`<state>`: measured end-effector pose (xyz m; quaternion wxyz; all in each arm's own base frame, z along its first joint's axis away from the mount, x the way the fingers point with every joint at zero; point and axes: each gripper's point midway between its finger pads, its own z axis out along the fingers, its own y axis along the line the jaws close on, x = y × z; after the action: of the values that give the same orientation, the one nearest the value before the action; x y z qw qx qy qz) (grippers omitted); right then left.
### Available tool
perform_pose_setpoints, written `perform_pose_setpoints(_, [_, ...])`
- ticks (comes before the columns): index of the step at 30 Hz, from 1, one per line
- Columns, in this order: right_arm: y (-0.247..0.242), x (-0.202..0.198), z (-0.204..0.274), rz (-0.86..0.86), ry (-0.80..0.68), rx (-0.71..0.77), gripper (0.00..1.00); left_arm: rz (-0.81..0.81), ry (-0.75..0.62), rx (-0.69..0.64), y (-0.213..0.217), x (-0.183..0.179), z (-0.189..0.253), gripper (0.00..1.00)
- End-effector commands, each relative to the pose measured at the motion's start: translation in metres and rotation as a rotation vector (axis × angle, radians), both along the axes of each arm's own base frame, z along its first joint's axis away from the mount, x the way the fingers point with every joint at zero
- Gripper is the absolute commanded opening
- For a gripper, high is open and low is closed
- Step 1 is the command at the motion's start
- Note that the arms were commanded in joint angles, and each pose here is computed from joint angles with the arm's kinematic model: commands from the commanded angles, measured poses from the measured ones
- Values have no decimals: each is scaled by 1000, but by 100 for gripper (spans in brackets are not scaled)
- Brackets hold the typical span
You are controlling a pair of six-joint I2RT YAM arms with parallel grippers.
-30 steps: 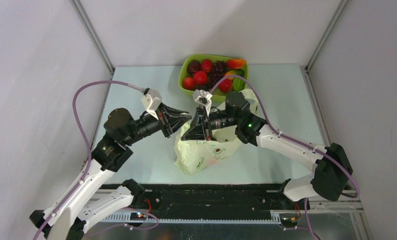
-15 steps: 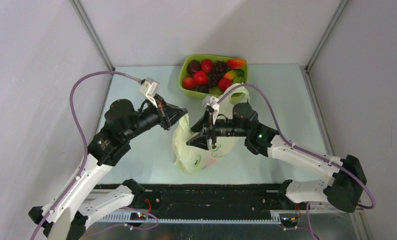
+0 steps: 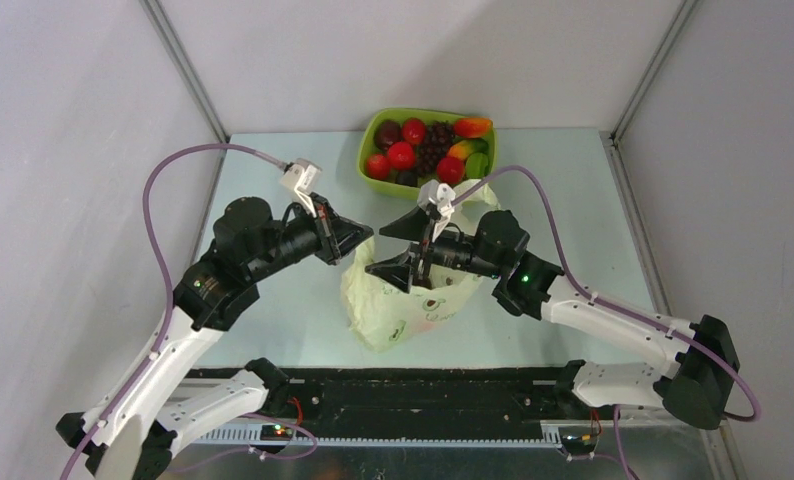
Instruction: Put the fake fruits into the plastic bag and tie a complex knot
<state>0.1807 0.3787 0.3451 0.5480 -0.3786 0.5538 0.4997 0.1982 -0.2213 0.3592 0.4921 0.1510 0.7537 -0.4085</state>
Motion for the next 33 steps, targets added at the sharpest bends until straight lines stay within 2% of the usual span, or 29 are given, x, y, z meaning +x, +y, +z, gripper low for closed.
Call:
perform_pose_setpoints(1, [4, 10, 29, -86, -79, 94, 84, 41, -18, -34, 7, 1, 20, 0])
perform_pose_setpoints(8, [24, 10, 22, -84, -67, 50, 76, 47, -13, -40, 7, 2, 22, 0])
perform_pose_setpoints(10, [26, 11, 22, -97, -68, 45, 62, 45, -14, -41, 6, 1, 22, 0])
perform_pose_setpoints(11, [26, 13, 23, -107, -61, 48, 41, 36, -17, -42, 5, 1, 22, 0])
perform_pose_setpoints(12, [24, 17, 23, -134, -51, 53, 29, 29, -19, -41, 5, 0, 22, 2])
perform_pose_setpoints(13, [23, 17, 25, -144, -33, 60, 9, 12, -30, -35, 4, -2, 22, 8])
perform_pose_setpoints(14, [21, 21, 25, -164, -25, 62, 3, -4, -36, -31, 3, -5, 21, 30])
perform_pose_setpoints(15, [18, 21, 26, -172, -9, 64, 0, -10, -57, -19, 4, -6, 22, 44])
perform_pose_setpoints(16, [17, 22, 23, -173, 0, 55, 0, -13, -77, -19, 7, -9, 24, 71])
perform_pose_setpoints(18, [13, 22, 24, -174, 23, 55, 0, -18, -137, -19, 13, -15, 28, 95])
perform_pose_setpoints(20, [10, 22, 26, -155, 50, 64, 0, -28, -210, -30, 18, -22, 31, 99])
perform_pose_setpoints(24, [3, 17, 33, -85, 145, 104, 0, -54, -313, -86, 21, -34, 26, 99])
perform_pose_setpoints(33, [-7, 16, 44, -57, 237, 150, 0, -108, -339, -153, -6, -18, -6, 99])
